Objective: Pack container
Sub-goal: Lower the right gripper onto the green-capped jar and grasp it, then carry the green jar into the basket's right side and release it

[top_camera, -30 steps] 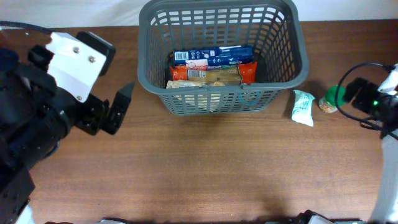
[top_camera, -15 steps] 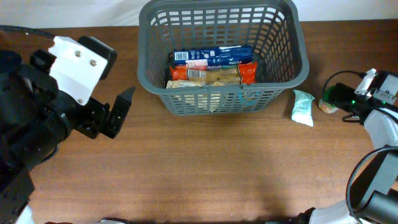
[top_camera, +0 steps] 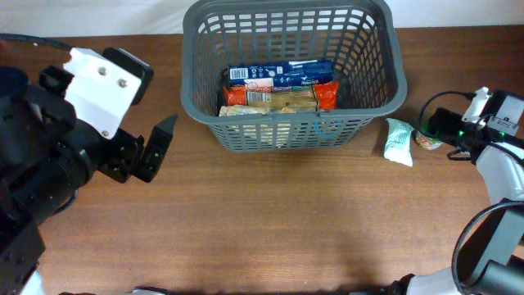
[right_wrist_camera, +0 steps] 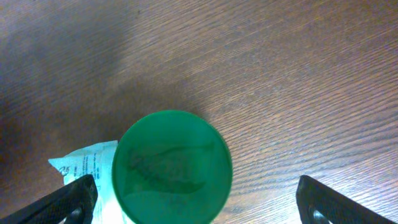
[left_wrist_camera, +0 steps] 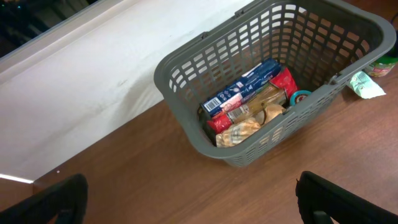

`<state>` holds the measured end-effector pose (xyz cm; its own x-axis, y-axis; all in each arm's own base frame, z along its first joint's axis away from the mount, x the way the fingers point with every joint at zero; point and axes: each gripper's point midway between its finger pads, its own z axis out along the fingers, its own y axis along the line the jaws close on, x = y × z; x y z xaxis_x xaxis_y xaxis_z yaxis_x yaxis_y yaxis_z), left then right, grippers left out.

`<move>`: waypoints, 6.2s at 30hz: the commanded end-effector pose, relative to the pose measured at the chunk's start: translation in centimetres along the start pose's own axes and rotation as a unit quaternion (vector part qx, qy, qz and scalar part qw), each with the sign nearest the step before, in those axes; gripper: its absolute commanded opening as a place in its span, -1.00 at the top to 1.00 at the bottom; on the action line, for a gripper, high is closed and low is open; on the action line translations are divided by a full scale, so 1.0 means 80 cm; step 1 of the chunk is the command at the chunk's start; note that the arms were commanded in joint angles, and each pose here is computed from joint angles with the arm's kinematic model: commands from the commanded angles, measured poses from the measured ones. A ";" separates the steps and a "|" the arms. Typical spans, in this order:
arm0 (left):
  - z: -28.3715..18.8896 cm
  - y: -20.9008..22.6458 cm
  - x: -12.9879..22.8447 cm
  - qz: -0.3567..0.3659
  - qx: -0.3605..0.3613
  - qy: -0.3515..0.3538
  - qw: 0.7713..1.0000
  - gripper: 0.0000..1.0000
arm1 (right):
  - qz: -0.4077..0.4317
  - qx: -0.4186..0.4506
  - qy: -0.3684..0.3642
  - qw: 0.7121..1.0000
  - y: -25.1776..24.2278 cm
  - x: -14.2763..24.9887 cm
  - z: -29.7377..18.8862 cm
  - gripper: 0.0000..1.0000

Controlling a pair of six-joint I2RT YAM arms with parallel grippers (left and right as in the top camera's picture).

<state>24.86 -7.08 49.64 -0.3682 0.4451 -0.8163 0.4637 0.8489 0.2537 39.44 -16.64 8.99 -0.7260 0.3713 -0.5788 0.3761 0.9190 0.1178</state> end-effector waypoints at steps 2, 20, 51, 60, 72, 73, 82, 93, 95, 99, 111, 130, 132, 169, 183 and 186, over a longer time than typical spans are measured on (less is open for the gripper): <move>-0.003 -0.001 0.000 -0.006 0.002 -0.003 1.000 -0.99 | -0.044 -0.009 -0.011 0.999 0.027 -0.010 -0.004 -0.98; -0.003 -0.001 0.000 -0.006 0.002 -0.003 1.000 -0.99 | -0.020 0.038 0.039 0.998 0.003 0.025 0.043 -0.98; -0.003 -0.001 0.000 -0.006 0.002 -0.003 1.000 -0.99 | -0.001 0.038 0.016 0.999 0.003 0.003 0.050 -0.98; -0.003 -0.001 0.000 -0.006 0.002 -0.003 1.000 -0.99 | -0.004 0.035 -0.031 0.999 0.005 -0.028 0.051 -0.98; -0.003 -0.001 0.000 -0.006 0.002 -0.003 1.000 -0.99 | -0.003 0.036 -0.013 0.999 0.002 -0.014 0.071 -0.98; -0.003 -0.001 0.000 -0.006 0.002 -0.003 1.000 -0.99 | -0.003 0.036 -0.015 0.999 0.002 -0.014 0.072 -0.99; -0.003 -0.001 0.000 -0.006 0.002 -0.003 1.000 -0.99 | -0.002 0.035 -0.009 0.999 0.002 -0.010 0.078 -0.43; -0.003 -0.001 0.000 -0.006 0.002 -0.003 1.000 -0.99 | -0.003 0.034 -0.009 0.999 0.002 -0.010 0.078 -0.27; -0.003 -0.001 0.000 -0.006 0.002 -0.003 1.000 -0.99 | -0.003 0.034 -0.009 0.999 0.002 -0.010 0.078 -0.22; -0.003 -0.001 0.000 -0.006 0.002 -0.003 1.000 -0.99 | -0.002 0.034 -0.010 0.999 0.002 -0.010 0.077 -0.20; -0.003 -0.001 0.000 -0.006 0.002 -0.003 1.000 -0.99 | -0.004 0.031 -0.030 0.999 0.009 -0.057 0.052 -0.03; -0.003 -0.001 0.000 -0.006 0.003 -0.003 1.000 -0.99 | -0.166 -0.139 -0.247 0.945 0.310 -0.256 -0.358 0.09; -0.003 -0.001 0.000 -0.006 0.003 -0.003 1.000 -0.99 | -0.193 -0.174 -0.238 0.936 0.359 -0.232 -0.365 0.09; -0.003 -0.001 0.000 -0.006 0.002 -0.003 1.000 -0.99 | -0.180 -0.067 0.127 0.973 0.365 -0.034 -0.127 0.14; -0.003 -0.001 0.000 -0.006 0.003 -0.003 1.000 -0.99 | -0.188 -0.067 0.136 0.970 0.348 -0.008 -0.106 0.01; -0.003 -0.001 0.000 -0.006 0.003 -0.003 1.000 -0.99 | -0.191 -0.087 0.145 0.967 0.355 -0.003 -0.108 -0.18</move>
<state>24.86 -7.08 49.62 -0.3688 0.4452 -0.8159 0.4639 0.8489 0.2535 45.92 9.86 17.35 -0.9454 0.0149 -0.3256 -0.0002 0.9989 0.0462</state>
